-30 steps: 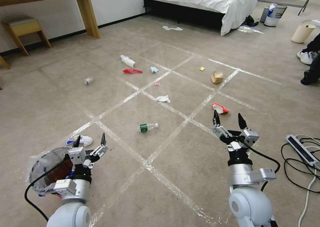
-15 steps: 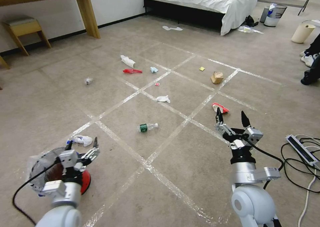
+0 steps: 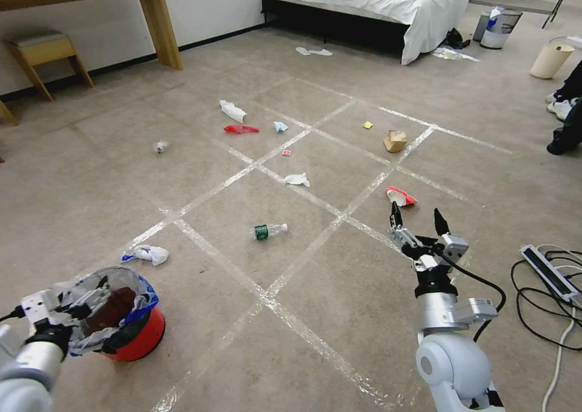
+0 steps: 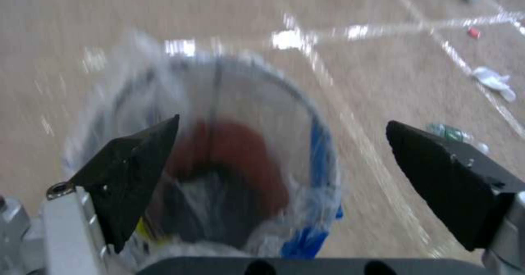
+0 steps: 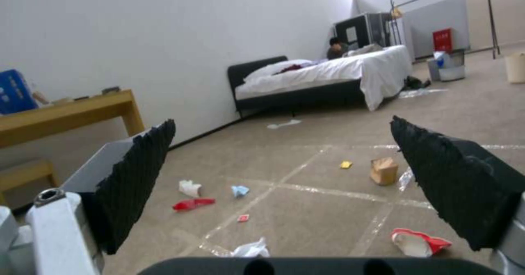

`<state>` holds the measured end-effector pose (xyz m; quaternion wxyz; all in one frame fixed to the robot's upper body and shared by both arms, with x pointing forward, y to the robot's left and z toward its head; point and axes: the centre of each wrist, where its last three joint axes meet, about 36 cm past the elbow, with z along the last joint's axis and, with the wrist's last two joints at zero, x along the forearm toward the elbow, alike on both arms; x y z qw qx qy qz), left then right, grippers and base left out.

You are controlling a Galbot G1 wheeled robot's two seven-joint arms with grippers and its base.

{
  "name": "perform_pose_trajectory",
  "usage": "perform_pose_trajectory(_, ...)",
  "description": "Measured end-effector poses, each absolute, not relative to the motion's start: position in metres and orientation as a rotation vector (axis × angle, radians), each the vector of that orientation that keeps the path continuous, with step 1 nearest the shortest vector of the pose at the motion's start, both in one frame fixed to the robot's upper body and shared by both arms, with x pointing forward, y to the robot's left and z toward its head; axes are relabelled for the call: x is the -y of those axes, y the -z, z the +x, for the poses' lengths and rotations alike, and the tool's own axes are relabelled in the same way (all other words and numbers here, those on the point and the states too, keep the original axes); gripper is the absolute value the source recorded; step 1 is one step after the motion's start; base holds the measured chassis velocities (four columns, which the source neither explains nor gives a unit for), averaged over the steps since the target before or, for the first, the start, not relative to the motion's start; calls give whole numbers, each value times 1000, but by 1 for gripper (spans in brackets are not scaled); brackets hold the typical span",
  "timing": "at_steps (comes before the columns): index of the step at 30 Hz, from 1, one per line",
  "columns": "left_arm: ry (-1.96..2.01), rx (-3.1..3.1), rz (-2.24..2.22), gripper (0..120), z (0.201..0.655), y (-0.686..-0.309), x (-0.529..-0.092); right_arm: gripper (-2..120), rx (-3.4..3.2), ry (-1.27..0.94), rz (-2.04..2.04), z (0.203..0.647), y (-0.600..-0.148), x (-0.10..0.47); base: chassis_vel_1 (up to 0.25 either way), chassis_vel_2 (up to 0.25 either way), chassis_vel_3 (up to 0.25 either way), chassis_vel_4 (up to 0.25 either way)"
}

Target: Pick up the trash bin and place the garbage on the floor into it.

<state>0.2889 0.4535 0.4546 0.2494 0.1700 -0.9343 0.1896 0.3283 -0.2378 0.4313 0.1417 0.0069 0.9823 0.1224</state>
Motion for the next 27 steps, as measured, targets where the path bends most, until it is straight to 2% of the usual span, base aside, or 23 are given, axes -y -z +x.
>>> perform_pose_trajectory(4,-605,2433,468,100,308,-439,-487,100,-2833,-332,43,321,-435,243,0,0,0,0)
perform_pose_trajectory(11,-577,2380,511,100,310,-418,-532,100,-2825,-305,78,310,-439,250,0,0,0,0)
perform_pose_trajectory(18,-544,2386,526,100,311,-419,-556,100,-2828,-296,87,308,-437,246,0,0,0,0)
perform_pose_trajectory(27,-542,2363,531,100,312,-399,-588,100,-2837,-273,95,306,-434,243,0,0,0,0)
